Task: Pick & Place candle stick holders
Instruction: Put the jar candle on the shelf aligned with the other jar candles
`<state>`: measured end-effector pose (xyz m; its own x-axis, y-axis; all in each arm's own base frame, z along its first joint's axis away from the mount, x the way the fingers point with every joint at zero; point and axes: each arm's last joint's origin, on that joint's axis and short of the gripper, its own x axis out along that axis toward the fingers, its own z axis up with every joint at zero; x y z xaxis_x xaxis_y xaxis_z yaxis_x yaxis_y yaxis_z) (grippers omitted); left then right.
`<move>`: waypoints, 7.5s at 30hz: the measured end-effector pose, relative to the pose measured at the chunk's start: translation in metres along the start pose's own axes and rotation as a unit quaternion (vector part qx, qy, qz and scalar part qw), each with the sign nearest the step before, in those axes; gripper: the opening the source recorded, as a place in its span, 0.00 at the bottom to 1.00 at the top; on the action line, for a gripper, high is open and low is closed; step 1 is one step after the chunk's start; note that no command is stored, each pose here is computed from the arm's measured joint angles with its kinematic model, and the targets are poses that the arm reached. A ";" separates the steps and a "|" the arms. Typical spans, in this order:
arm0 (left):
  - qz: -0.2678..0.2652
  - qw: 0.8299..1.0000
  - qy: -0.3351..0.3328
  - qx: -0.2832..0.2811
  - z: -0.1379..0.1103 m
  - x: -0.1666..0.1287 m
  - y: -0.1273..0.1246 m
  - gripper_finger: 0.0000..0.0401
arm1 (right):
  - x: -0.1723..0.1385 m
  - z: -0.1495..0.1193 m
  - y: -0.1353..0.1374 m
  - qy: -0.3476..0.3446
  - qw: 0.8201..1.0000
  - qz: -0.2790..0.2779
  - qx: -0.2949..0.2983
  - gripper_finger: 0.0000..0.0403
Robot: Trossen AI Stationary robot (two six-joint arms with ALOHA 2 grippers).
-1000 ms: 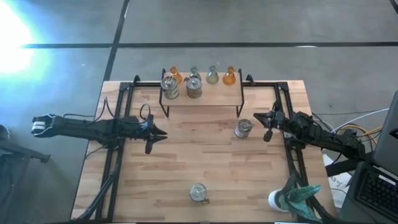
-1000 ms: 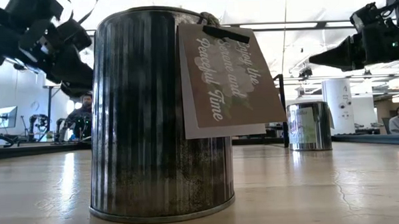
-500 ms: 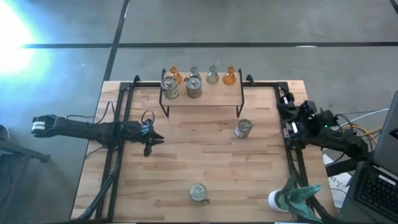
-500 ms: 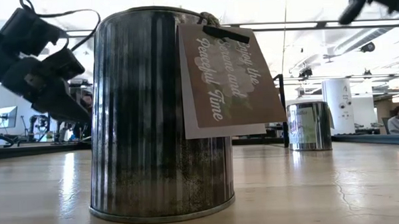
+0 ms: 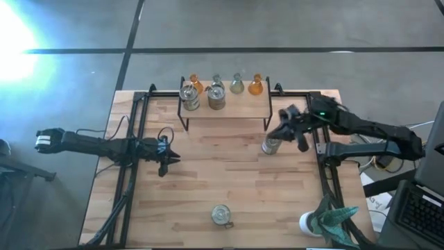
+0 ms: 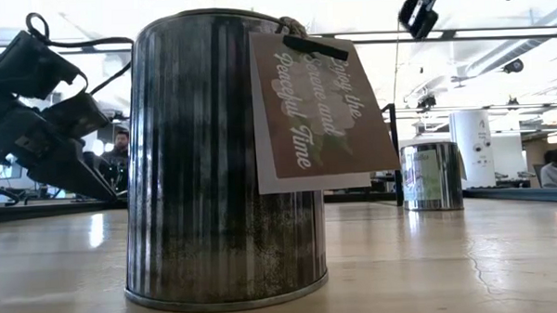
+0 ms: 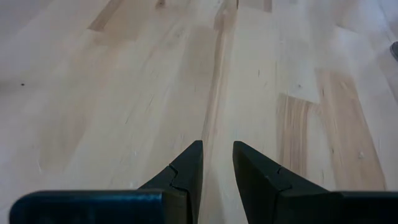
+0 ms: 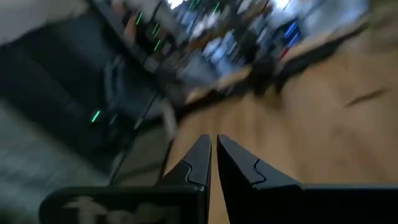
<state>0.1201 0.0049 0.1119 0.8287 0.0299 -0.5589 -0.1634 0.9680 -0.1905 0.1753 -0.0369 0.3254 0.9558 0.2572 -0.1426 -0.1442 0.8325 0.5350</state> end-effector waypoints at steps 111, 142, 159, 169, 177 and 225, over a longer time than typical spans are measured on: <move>0.025 1.000 -0.001 0.018 0.000 0.000 0.001 0.23 | 0.258 -0.083 0.073 0.221 0.963 -0.098 -0.121 0.81; 0.129 0.960 -0.211 0.131 0.039 -0.009 -0.001 0.23 | 0.257 -0.088 0.069 0.225 0.961 -0.119 -0.107 0.81; 0.128 0.962 -0.201 0.131 0.038 -0.008 0.000 0.23 | 0.254 -0.091 0.074 0.287 0.953 -0.055 -0.084 0.83; 0.128 0.962 -0.201 0.131 0.038 -0.008 0.000 0.23 | 0.262 -0.113 0.076 0.319 0.944 -0.029 -0.084 0.98; 0.128 0.963 -0.200 0.131 0.037 -0.008 0.000 0.23 | 0.267 -0.129 0.079 0.328 0.939 -0.045 -0.089 0.99; 0.130 0.966 -0.178 0.135 0.034 -0.006 0.001 0.23 | 0.340 -0.167 0.114 0.482 0.830 -0.174 -0.219 0.99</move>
<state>0.1330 0.0138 0.1422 0.9176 0.3184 -0.2380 -0.2855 0.9444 0.1629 0.4412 0.2280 0.1986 0.3411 0.0605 -0.9381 -0.1836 0.9830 -0.0034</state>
